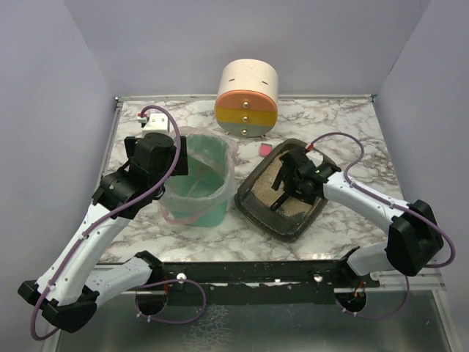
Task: Clean the litter box
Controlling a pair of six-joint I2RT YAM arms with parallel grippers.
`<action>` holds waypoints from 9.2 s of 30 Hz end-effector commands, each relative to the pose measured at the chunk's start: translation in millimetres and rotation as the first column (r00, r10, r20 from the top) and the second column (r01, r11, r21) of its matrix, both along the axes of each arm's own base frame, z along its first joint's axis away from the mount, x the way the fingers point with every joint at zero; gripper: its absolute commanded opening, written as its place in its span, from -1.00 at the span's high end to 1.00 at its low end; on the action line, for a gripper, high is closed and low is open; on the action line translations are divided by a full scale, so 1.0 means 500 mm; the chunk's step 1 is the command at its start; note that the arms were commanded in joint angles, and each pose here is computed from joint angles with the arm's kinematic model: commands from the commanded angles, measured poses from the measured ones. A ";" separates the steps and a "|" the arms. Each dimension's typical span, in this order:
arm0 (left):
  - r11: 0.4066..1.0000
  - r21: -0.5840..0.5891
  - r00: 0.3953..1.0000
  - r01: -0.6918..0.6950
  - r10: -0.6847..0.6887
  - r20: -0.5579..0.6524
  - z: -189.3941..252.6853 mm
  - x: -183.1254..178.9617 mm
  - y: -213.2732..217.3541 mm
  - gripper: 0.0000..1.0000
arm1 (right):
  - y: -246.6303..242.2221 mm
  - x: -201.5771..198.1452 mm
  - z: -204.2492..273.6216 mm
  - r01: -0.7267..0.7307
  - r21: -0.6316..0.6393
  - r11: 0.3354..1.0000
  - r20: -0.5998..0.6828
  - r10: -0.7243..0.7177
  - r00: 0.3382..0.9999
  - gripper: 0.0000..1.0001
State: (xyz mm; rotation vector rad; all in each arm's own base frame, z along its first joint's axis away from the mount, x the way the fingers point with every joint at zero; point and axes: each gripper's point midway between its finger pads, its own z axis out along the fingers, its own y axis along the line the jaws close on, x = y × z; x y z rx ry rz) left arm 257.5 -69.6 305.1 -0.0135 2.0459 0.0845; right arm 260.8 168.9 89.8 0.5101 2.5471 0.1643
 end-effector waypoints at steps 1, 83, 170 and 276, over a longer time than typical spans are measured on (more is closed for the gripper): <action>1.000 0.002 1.000 0.002 -0.002 0.015 0.005 -0.013 0.010 -0.98 | -0.005 0.017 -0.001 0.113 -0.032 0.993 -0.014 -0.114 0.993 -0.88; 0.780 -0.373 0.863 0.502 -0.478 0.162 0.205 -0.080 -0.202 -0.98 | 0.122 -0.116 0.494 -0.843 -0.204 0.498 0.592 0.748 0.299 0.99; 0.799 -0.356 0.875 0.485 -0.435 0.215 0.160 -0.091 -0.172 1.00 | 0.208 -0.050 0.583 -0.739 -0.232 0.633 0.701 0.635 0.323 -0.97; 0.451 -0.570 0.688 0.687 -0.657 0.309 0.130 -0.090 -0.358 1.00 | 0.104 -0.151 0.554 -0.905 0.245 0.347 0.892 0.286 0.351 0.99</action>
